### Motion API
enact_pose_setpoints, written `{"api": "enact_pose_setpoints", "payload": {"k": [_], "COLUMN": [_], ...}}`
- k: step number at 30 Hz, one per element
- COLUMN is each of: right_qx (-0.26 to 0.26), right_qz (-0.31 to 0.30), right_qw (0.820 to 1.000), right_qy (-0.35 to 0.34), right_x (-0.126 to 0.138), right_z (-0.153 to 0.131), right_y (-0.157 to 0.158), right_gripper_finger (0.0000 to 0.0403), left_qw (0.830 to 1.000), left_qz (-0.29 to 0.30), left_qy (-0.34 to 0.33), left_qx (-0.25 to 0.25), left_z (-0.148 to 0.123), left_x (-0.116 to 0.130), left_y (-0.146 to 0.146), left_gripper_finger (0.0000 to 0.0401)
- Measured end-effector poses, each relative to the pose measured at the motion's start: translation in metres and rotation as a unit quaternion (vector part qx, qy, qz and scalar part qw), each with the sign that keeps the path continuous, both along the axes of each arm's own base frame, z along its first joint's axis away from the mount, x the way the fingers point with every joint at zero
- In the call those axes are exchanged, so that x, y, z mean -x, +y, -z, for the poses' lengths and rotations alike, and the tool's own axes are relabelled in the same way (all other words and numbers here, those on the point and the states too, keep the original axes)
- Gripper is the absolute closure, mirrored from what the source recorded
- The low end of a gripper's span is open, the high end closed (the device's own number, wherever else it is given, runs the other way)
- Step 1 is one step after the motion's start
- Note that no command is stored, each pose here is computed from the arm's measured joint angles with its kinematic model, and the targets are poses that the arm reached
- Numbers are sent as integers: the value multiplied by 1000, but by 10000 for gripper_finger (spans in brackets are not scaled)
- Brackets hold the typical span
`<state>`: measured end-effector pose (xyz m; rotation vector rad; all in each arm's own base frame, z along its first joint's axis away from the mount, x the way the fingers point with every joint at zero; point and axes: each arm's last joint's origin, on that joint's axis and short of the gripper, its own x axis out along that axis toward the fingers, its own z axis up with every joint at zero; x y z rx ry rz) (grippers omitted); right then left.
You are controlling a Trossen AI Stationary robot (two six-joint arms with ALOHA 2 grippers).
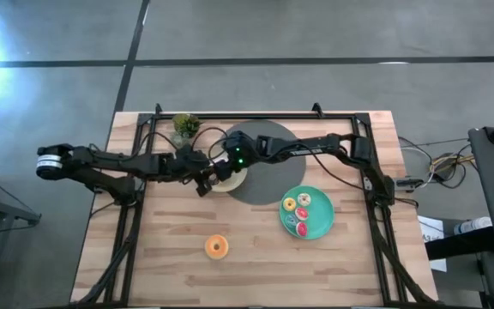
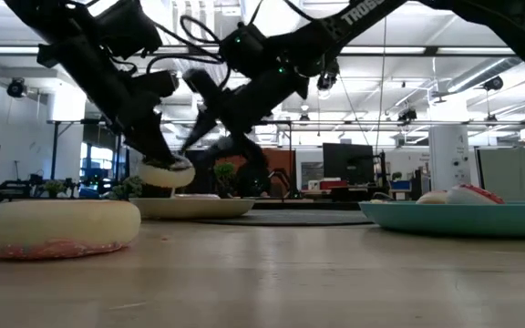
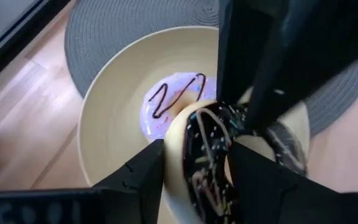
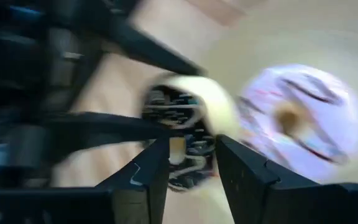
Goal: Pick & Place donuts
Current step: Put the large black donut on the brown plate, then adjust the large purple donut on the brown plate
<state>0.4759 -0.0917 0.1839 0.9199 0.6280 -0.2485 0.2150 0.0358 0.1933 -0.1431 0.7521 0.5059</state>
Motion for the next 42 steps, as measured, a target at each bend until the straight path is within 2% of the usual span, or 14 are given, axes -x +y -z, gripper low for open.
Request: {"api": "enact_pose_setpoints", "payload": {"k": [2,5,9,12,17,22,28,31,36,42], "right_qx": [18,34,47,65,85,90,148,164,156,117], "right_qz": [21,29,44,42,16,8,-43,-55,-52,-67], "right_qw": [999,997,996,995,994,993,985,982,983,987], "right_qy": [34,69,66,57,60,81,75,72,77,87], "right_x": [5,12,15,17,20,18,15,15,17,12], "right_z": [3,6,-3,-11,-14,2,5,5,12,35], "right_y": [-2,-9,-16,-17,-19,-22,-23,-25,-32,-32], "right_gripper_finger": [285,293,300,300,293,289,300,309,320,321], "left_qw": [1000,999,998,998,998,998,993,993,992,991], "left_qz": [3,13,-6,-18,-41,-43,-6,-9,-27,-30], "left_qy": [-12,-36,-18,1,-20,-38,-91,-76,-62,-74], "left_qx": [3,-20,-60,-60,-41,-27,77,89,108,110], "left_z": [-3,-11,-12,-11,-16,-20,-21,-11,9,10], "left_x": [1,0,3,10,18,22,18,16,16,15], "left_y": [-1,0,4,4,3,1,-6,-7,-7,-7], "left_gripper_finger": [252,252,252,252,252,252,252,252,252,252]}}
